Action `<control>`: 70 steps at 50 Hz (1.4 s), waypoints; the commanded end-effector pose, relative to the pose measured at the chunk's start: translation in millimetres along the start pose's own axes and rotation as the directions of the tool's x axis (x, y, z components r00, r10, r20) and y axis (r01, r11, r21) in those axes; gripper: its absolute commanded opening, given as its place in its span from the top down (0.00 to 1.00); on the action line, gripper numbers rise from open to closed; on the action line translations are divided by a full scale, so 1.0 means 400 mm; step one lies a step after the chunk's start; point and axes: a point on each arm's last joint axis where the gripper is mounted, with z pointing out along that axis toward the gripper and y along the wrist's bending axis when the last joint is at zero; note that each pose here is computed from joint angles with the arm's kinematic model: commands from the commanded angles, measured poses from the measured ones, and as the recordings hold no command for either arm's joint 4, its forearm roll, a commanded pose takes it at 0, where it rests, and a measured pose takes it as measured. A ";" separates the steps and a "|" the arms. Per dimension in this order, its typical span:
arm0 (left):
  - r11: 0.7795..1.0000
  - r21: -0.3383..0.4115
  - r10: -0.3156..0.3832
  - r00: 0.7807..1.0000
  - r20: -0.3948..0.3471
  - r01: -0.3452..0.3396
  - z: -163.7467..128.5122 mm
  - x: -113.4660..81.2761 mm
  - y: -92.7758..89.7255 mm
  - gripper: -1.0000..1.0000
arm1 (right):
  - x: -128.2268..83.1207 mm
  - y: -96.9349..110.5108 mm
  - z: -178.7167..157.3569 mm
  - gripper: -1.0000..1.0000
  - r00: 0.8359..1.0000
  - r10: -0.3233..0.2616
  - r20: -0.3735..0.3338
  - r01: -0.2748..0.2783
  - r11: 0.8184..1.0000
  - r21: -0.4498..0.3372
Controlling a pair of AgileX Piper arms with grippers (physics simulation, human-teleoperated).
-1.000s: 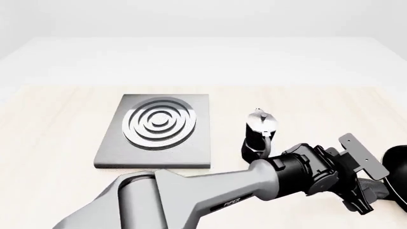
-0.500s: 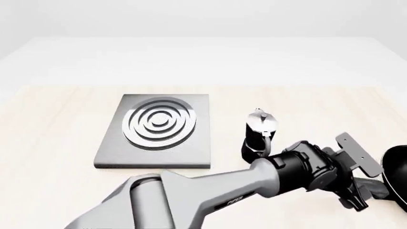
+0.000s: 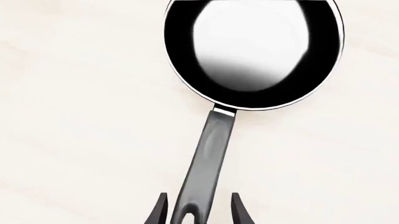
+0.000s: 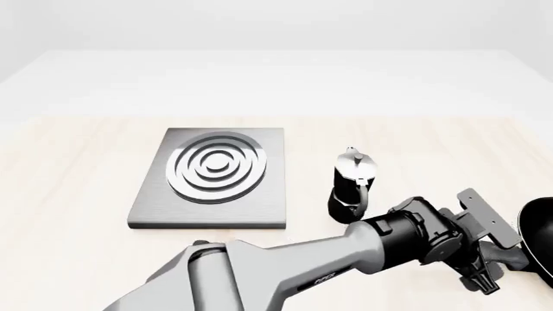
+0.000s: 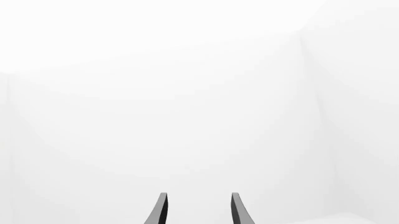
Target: Put the frying pan on the stove.
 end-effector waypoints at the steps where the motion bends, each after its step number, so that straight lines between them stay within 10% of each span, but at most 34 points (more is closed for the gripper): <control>1: 1.000 0.005 -0.002 1.000 -0.026 0.002 0.007 0.007 -0.006 0.00 | -0.001 0.001 0.000 0.00 1.000 0.004 0.004 -0.004 1.000 0.000; 41: 1.000 0.010 -0.011 0.998 -0.055 0.011 0.013 0.017 -0.015 0.00 | -0.005 0.004 -0.001 0.00 1.000 0.017 0.020 -0.017 1.000 0.001; 42: 1.000 0.006 -0.009 0.999 -0.050 0.009 0.011 0.013 -0.006 1.00 | -0.005 0.004 -0.001 0.00 1.000 0.017 0.020 -0.017 1.000 0.001; 70: 1.000 0.000 -0.017 1.000 0.006 0.017 -0.036 -0.016 0.000 1.00 | -0.003 0.002 -0.001 0.00 1.000 0.017 0.013 -0.017 1.000 0.000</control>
